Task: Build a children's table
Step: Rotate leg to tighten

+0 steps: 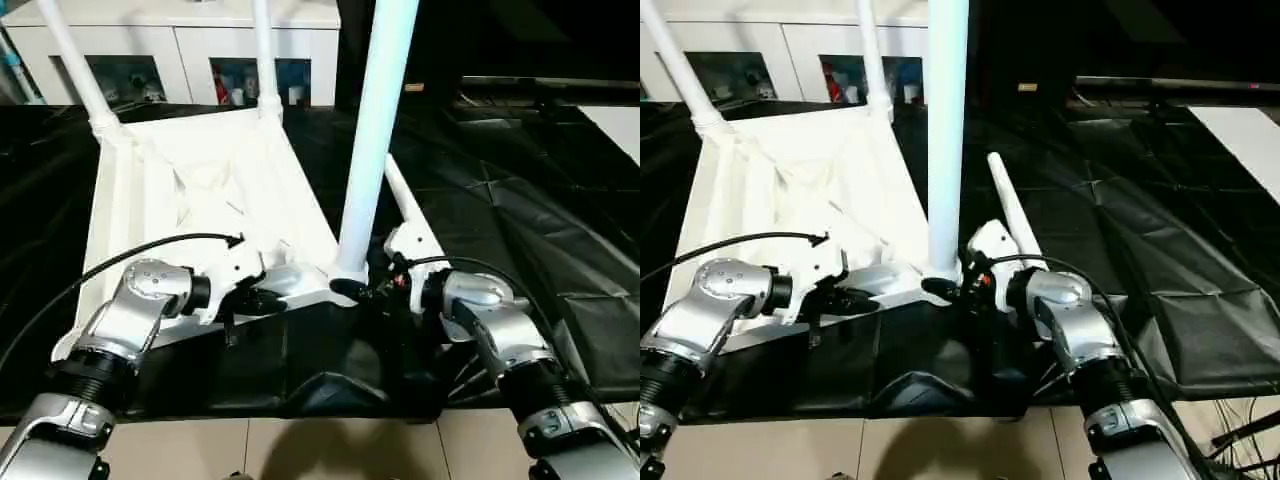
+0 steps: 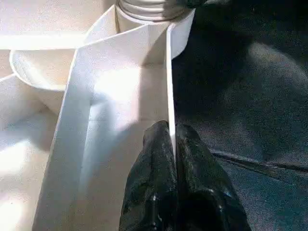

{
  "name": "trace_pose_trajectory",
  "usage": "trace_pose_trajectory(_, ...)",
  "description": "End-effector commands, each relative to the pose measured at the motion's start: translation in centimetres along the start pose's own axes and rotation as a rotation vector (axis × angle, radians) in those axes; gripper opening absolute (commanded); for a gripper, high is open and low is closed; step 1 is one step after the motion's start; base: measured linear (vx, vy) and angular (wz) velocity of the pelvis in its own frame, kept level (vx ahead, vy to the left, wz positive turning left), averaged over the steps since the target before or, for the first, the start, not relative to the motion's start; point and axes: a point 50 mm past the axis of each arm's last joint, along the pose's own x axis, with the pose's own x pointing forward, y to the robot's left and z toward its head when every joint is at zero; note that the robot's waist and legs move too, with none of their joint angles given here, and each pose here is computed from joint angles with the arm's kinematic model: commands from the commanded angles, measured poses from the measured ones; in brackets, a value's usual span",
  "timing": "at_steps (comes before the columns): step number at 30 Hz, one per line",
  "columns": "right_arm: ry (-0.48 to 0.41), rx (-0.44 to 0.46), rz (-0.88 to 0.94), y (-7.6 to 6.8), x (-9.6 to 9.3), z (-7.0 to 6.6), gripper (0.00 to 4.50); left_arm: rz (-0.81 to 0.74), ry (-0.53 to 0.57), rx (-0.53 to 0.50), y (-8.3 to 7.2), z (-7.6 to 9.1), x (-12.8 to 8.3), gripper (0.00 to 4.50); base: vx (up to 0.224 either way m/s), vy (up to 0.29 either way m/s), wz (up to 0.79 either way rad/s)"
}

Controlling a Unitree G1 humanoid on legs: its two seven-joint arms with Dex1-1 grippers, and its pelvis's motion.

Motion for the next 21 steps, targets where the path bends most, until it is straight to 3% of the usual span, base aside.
trace_pose_trajectory(1,0.001,-0.022,0.001,-0.2,0.2,0.3,3.05,-0.021,-0.090,-0.001,-0.3,0.4,0.1,0.00,0.000,0.000,0.00)
trace_pose_trajectory(12,0.021,-0.003,0.001,0.1,0.2,-0.5,2.69,-0.032,-0.075,-0.005,-0.2,0.2,0.0,0.00,0.000,0.000,0.00)
trace_pose_trajectory(16,0.087,0.097,-0.151,-0.1,0.5,-2.5,2.69,0.014,-0.034,-0.021,-0.3,-0.2,0.7,0.00,0.000,0.000,0.00)
trace_pose_trajectory(18,0.099,0.116,-0.185,-0.2,0.6,-2.9,2.69,0.036,-0.020,-0.025,-0.2,-0.4,0.9,0.00,0.000,0.000,0.00)
trace_pose_trajectory(21,0.149,0.195,-0.331,-0.1,1.4,-4.2,2.69,0.107,-0.019,-0.077,-0.1,-0.1,2.5,0.00,0.000,0.000,0.00)
